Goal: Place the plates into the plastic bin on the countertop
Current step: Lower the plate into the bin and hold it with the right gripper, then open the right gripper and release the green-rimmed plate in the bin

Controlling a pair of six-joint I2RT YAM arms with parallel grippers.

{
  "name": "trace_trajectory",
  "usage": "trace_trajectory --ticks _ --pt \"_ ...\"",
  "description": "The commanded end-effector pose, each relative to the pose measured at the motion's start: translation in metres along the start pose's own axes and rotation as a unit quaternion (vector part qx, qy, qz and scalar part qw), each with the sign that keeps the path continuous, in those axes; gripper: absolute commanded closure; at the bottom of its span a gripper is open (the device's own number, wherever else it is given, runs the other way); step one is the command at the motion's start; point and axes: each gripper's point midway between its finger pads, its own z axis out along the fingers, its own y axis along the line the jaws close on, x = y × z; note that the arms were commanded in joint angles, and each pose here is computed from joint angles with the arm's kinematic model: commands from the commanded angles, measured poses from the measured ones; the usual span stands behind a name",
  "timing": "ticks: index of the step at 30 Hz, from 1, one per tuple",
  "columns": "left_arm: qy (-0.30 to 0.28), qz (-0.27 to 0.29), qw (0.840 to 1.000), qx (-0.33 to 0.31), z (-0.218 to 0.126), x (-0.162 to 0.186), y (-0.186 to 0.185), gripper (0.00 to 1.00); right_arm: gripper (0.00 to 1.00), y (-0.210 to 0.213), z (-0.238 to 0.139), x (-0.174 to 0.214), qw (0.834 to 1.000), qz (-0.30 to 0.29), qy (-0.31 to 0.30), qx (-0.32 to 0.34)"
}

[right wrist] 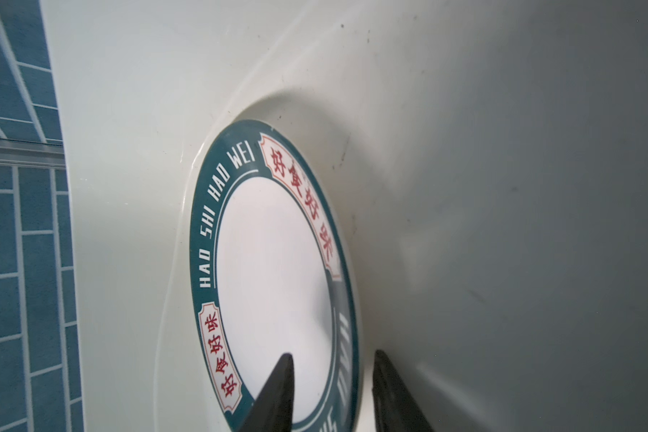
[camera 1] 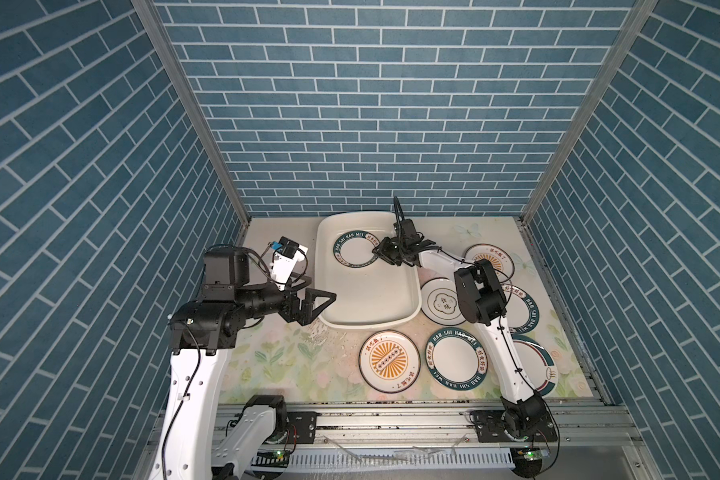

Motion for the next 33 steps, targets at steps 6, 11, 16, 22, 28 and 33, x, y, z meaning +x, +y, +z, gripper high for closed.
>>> trace_trajectory --ticks 6,11,16,22,28,33 --pt "-0.001 0.002 1.0 -0.008 0.0 -0.004 0.004 0.0 0.6 0.003 -0.034 -0.01 0.998 -0.009 -0.019 0.056" --pt "-0.001 0.003 1.0 -0.008 -0.002 -0.006 0.003 0.0 0.59 0.002 -0.041 -0.01 0.997 -0.023 -0.017 0.074" --pt "0.001 0.001 1.0 -0.007 0.0 -0.005 0.004 0.0 0.58 0.005 -0.048 -0.01 0.996 -0.03 -0.015 0.083" --pt "0.001 0.005 1.0 -0.01 0.0 -0.006 0.005 0.0 0.57 0.01 -0.06 -0.012 0.994 -0.051 -0.016 0.097" --pt "0.001 0.004 1.0 -0.01 -0.001 -0.008 0.005 0.0 0.55 0.012 -0.074 -0.016 0.99 -0.076 -0.019 0.12" --pt "0.002 0.005 1.0 -0.008 -0.001 -0.008 0.003 0.0 0.55 0.015 -0.083 -0.02 0.987 -0.097 -0.022 0.13"
